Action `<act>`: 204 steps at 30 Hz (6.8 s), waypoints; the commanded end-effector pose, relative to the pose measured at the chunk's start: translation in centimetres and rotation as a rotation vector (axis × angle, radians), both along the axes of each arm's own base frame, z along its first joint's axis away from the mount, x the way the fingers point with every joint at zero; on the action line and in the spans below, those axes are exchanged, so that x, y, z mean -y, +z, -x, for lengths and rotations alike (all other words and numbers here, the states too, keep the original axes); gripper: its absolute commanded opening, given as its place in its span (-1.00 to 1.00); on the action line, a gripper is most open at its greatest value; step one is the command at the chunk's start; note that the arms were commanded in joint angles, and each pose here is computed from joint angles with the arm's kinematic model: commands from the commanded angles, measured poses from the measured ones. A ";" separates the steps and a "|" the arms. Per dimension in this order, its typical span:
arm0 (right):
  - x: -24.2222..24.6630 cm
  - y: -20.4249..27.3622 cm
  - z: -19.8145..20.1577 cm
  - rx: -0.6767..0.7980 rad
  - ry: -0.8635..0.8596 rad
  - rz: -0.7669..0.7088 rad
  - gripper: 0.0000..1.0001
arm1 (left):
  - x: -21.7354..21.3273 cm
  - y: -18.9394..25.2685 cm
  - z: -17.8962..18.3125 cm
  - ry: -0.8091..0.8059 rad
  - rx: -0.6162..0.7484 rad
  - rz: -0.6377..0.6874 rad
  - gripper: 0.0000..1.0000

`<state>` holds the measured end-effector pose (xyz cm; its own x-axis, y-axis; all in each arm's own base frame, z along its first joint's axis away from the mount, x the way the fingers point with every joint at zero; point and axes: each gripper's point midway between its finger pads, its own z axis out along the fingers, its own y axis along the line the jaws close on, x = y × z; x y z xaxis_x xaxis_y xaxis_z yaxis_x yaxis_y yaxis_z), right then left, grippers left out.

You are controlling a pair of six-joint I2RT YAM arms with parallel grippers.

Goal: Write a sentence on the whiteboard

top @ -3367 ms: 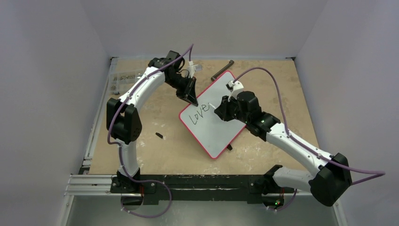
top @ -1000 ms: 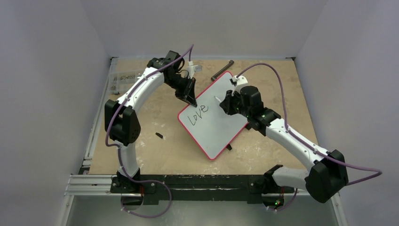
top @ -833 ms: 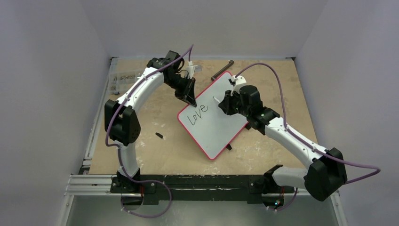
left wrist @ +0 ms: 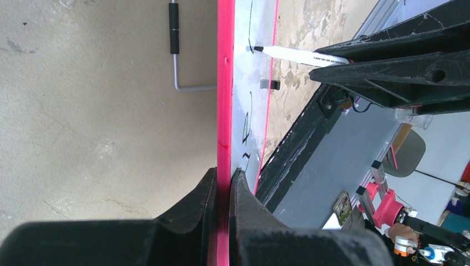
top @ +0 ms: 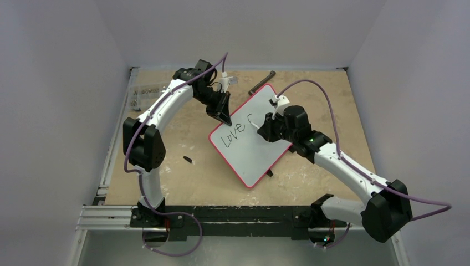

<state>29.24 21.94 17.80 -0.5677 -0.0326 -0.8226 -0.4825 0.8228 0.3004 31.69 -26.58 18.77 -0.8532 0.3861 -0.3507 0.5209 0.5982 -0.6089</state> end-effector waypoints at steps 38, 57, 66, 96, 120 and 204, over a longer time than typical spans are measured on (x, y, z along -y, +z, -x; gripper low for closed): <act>1.3 0.8 -1.2 0.010 -0.097 0.030 -1.00 | -2.3 0.1 -1.5 0.023 0.134 -0.108 -1.00; 1.2 6.0 -3.1 0.114 -0.136 0.003 -1.00 | -2.2 0.2 -1.5 0.023 0.135 -0.106 -1.00; 0.2 6.5 -5.3 0.118 -0.144 -0.010 -1.00 | -2.2 0.2 -1.5 0.022 0.138 -0.104 -1.00; 1.0 -0.8 -1.9 -0.029 -0.099 0.026 -1.00 | -2.2 0.4 -1.4 0.022 0.139 -0.101 -1.00; 1.6 4.9 -4.0 0.090 -0.163 0.020 -1.00 | -2.1 0.5 -1.4 0.020 0.141 -0.098 -1.00; 3.1 3.6 -4.6 0.074 -0.201 0.010 -1.00 | -2.3 0.4 -1.6 0.032 0.147 -0.115 -1.00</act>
<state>33.61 19.08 16.55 -0.5953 0.0268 -0.8030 -0.3086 0.9152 0.2593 31.54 -26.31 19.18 -0.8484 0.3872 -0.3611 0.5293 0.6037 -0.5962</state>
